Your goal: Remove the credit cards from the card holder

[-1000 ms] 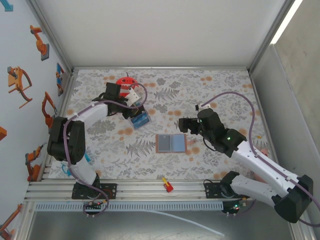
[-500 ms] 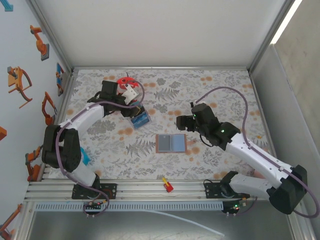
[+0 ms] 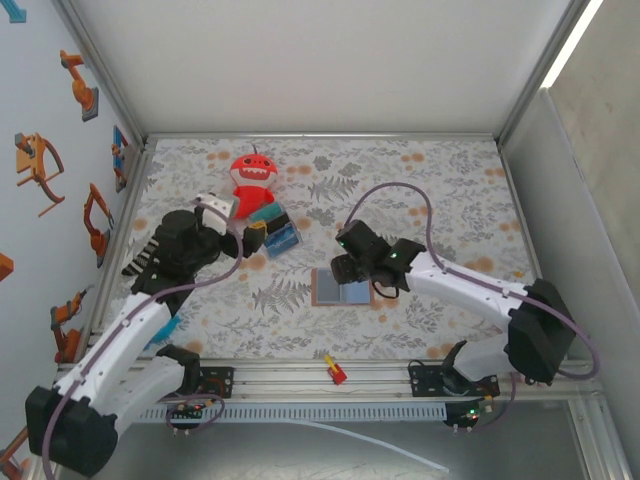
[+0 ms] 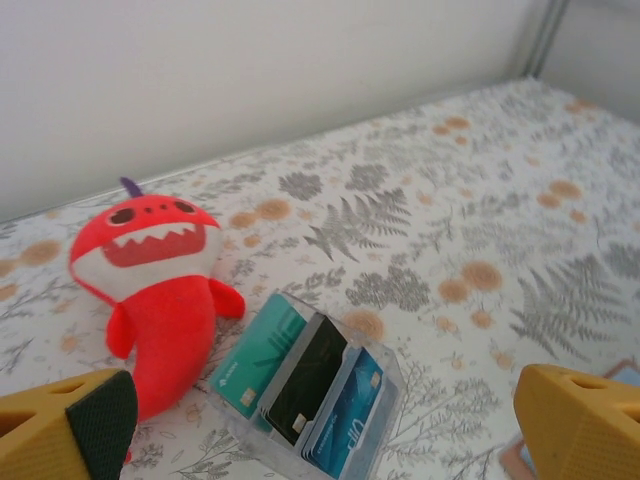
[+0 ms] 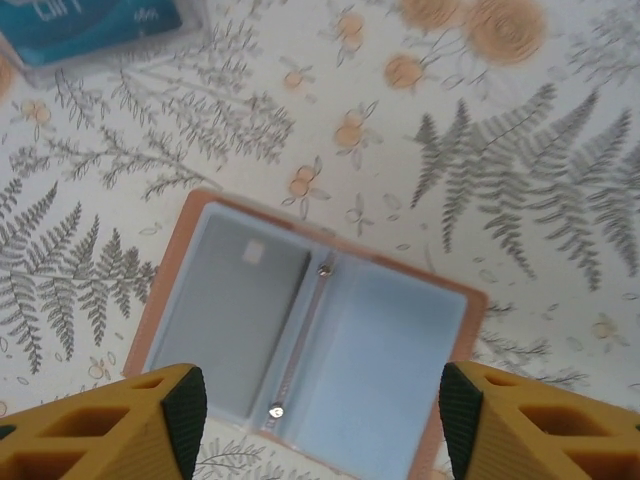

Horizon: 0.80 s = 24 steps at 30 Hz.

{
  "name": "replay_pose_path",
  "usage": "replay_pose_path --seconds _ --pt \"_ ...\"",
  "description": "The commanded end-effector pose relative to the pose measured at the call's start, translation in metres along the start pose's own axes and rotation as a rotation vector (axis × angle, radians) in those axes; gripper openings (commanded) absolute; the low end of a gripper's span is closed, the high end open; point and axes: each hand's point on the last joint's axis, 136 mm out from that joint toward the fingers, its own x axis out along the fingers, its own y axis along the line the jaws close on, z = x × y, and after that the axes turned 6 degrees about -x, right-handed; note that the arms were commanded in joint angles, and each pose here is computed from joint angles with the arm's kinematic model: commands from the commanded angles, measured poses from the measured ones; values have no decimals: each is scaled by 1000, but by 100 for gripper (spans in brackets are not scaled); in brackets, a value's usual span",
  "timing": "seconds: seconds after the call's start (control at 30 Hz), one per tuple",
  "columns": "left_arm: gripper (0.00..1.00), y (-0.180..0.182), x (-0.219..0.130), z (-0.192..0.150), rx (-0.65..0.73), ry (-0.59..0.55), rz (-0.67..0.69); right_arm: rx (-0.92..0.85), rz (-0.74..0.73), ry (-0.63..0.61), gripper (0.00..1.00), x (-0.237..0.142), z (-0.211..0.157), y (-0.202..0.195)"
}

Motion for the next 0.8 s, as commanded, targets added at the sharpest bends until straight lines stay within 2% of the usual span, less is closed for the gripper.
replay_pose_path --seconds 0.0,0.13,0.33,0.47,0.57,0.77 --pt "97 19 -21 8 -218 -95 120 -33 2 37 56 7 -1 18" --pt "97 39 -49 -4 -359 -168 232 -84 9 97 54 23 -9 39" --pt "97 52 -83 -10 -503 -310 292 -131 14 169 51 41 -20 56" --pt "97 58 -94 -11 -509 -309 342 -152 9 214 45 52 -31 62" --pt "97 60 -94 -9 -504 -302 355 -151 6 240 44 61 -38 63" --pt "97 59 -84 -14 -511 -256 353 -114 11 269 52 70 -48 65"
